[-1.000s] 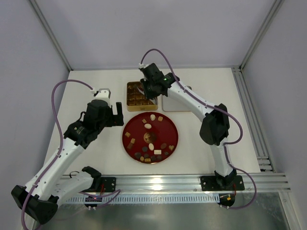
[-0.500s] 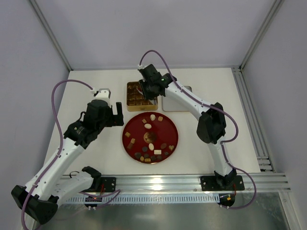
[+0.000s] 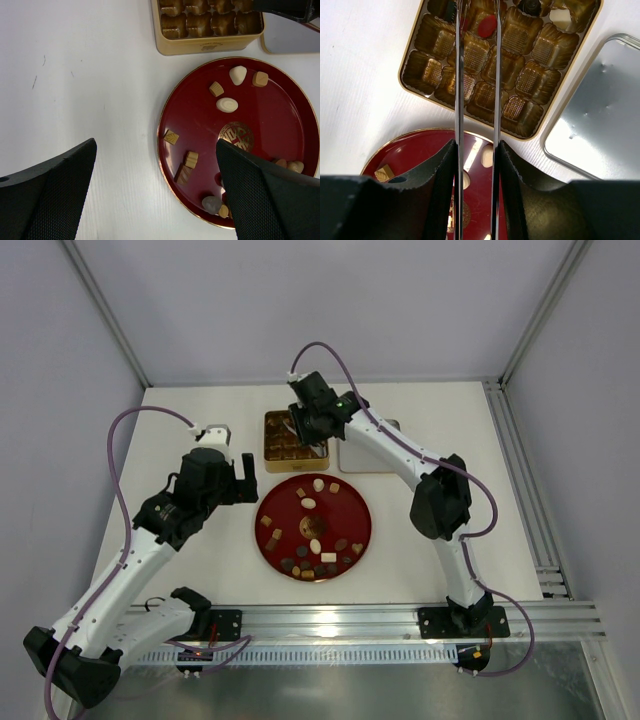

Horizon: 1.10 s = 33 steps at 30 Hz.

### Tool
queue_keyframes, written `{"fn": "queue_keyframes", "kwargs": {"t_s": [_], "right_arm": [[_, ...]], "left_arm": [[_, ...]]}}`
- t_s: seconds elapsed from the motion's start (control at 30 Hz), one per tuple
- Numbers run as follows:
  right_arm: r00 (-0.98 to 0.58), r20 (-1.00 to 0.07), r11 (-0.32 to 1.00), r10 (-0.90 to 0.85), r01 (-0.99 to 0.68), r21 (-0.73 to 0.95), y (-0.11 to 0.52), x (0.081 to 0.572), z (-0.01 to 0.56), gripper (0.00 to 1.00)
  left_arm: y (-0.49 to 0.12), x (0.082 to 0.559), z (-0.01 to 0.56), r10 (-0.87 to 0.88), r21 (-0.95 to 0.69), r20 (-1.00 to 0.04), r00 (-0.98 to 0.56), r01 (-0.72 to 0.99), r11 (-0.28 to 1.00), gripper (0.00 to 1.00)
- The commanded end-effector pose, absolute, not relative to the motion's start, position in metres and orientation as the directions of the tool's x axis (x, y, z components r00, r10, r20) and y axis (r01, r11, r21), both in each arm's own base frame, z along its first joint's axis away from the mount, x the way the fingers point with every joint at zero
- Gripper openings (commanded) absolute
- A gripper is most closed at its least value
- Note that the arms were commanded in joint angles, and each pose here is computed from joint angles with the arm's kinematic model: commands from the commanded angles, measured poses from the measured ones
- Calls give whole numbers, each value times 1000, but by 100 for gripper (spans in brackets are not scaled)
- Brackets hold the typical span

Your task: Pack the chocolate

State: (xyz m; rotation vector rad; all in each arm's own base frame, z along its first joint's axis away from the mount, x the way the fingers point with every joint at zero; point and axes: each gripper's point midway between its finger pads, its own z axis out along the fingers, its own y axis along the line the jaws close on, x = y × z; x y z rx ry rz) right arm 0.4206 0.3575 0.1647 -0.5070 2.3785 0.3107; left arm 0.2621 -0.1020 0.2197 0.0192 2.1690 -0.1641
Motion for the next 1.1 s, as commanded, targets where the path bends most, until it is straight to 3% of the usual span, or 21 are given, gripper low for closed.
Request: {"fn": "queue_keyframes", "kwargs": {"t_s": [0.0,0.27,0.4,0.73,1.07], "right_arm": [[-630,-745,901,-220,-424,93,353,434,212,40],[-624,-773,936,-116,-329,125,298,429,243,40],[-632,-775,965,-5,-205,161,229,429,245,40],[-661,-703,965,263,176,195,55,412,175,41],[-664,-642,915,384,368,166,-22,414,116,41]], "left_arm": [[-99,264,226,-52,-105,-839,-542,67,992,100],[-100,264,226,-54,-111,-838,-543,73,991,100],[-101,263,228,-58,-119,-840,-540,79,990,100],[-105,261,231,-68,-141,-842,-536,98,985,100],[-107,260,233,-71,-152,-844,-531,110,982,100]]}}
